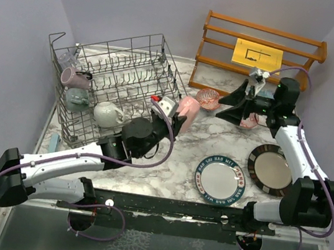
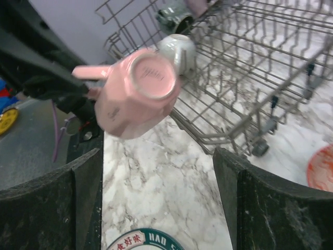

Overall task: Load the mixed dishes into the dish rack
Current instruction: Adjust the cup.

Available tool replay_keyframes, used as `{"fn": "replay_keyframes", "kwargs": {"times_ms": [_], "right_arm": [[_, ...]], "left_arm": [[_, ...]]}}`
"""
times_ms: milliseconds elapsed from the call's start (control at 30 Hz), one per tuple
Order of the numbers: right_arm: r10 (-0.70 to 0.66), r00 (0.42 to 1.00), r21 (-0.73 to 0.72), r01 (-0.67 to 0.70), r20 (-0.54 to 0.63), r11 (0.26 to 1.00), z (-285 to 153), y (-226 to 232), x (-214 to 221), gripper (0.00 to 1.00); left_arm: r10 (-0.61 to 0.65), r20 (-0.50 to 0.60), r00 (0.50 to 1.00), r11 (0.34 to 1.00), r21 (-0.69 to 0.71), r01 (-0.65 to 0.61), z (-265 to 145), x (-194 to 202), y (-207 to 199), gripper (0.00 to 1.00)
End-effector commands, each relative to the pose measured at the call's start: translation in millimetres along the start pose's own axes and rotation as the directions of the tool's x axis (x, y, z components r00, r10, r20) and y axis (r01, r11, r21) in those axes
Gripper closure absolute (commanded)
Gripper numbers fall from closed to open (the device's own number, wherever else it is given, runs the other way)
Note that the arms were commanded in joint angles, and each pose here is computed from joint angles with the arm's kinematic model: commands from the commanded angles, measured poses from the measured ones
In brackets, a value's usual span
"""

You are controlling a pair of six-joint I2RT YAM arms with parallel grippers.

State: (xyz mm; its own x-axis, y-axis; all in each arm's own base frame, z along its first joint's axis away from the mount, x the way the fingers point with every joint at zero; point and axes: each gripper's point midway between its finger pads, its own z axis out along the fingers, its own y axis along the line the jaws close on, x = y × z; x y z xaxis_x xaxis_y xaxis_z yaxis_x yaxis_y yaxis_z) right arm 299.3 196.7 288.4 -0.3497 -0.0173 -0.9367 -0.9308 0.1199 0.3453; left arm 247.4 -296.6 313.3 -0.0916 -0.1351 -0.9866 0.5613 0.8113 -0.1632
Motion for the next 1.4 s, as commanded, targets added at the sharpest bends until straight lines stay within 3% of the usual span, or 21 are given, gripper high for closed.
{"fn": "replay_keyframes", "kwargs": {"times_ms": [0, 200, 267, 500, 833, 1367], "right_arm": [[-0.009, 1.0, 0.059, 0.009, 0.015, 0.998, -18.7, -9.7, 9.2, 0.12], [0.07, 0.998, -0.037, -0.069, 0.006, 0.997, -16.4, -2.3, 40.2, 0.05], [0.109, 0.994, -0.025, -0.109, 0.004, 0.994, -12.3, 0.2, 46.7, 0.0], [0.317, 0.945, 0.094, -0.324, 0.076, 0.942, -1.8, -4.9, 81.7, 0.0], [0.633, 0.774, 0.093, -0.632, 0.031, 0.769, 18.9, -16.3, 107.0, 0.0], [0.753, 0.657, 0.236, -0.734, 0.015, 0.636, 30.7, -37.4, 155.8, 0.0]], "left_arm": [[-0.051, 0.144, 0.988, 0.989, 0.147, 0.03, -6.3, -15.0, -35.1, 1.0], [0.027, 0.158, 0.987, 0.96, 0.271, -0.069, -10.5, 24.4, -51.5, 1.0], [0.056, 0.162, 0.985, 0.951, 0.292, -0.102, -11.6, 38.7, -52.4, 1.0], [0.16, 0.235, 0.959, 0.941, 0.258, -0.22, -15.5, 58.2, -46.1, 1.0], [0.305, 0.233, 0.923, 0.907, 0.222, -0.356, -2.8, 84.2, -55.5, 1.0], [0.352, 0.247, 0.903, 0.901, 0.174, -0.398, 4.9, 88.6, -55.6, 1.0]]}}
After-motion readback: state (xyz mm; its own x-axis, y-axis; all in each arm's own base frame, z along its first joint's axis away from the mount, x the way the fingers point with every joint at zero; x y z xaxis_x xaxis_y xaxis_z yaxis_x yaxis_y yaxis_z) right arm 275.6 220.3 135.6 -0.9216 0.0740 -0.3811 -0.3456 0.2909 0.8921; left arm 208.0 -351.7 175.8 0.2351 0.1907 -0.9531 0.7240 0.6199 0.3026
